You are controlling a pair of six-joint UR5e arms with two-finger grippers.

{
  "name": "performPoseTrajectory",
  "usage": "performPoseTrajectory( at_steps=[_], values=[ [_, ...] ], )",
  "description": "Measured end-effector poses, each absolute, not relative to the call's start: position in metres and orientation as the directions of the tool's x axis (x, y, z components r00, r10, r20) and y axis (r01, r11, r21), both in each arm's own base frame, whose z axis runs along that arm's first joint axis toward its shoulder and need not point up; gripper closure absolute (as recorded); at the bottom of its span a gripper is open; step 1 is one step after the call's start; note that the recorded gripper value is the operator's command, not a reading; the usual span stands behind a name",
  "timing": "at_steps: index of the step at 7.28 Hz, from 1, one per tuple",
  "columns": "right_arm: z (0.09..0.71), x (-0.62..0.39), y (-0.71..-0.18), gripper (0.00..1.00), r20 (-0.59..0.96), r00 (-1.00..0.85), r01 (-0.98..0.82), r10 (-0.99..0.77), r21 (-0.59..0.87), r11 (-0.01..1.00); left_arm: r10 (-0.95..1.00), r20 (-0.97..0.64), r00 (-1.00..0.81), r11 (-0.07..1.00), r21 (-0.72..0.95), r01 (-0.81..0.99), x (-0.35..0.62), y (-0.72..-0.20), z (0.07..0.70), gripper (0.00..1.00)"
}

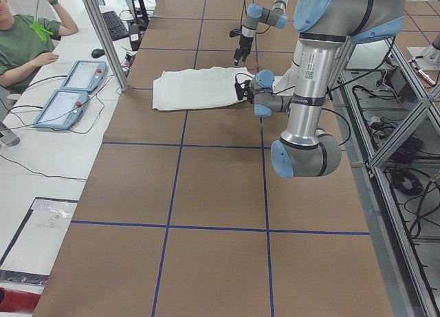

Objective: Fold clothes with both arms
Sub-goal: 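Move the right gripper to the shirt's near corner beside the left gripper, then grasp the shirt's near edge with both grippers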

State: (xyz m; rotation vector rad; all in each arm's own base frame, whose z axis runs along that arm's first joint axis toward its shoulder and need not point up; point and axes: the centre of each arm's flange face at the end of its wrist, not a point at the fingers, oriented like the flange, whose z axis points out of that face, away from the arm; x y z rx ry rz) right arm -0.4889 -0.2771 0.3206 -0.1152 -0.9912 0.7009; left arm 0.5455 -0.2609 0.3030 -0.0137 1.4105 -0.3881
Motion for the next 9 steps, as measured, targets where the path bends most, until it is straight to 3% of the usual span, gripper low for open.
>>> performPoseTrajectory(
  at_steps=[4,9],
  values=[
    [0.291,-0.540,-0.243,0.08,0.602,0.262,-0.580,0.754,-0.527,0.622,-0.271,-0.957,0.101,0.937,-0.238,0.255,0.546,-0.262,0.299,1.00],
    [0.292,-0.545,-0.239,0.10,0.574,0.240,-0.597,0.783,-0.549,0.585,-0.270,-0.958,0.098,0.937,-0.238,0.256,0.546,-0.262,0.298,1.00]
  ],
)
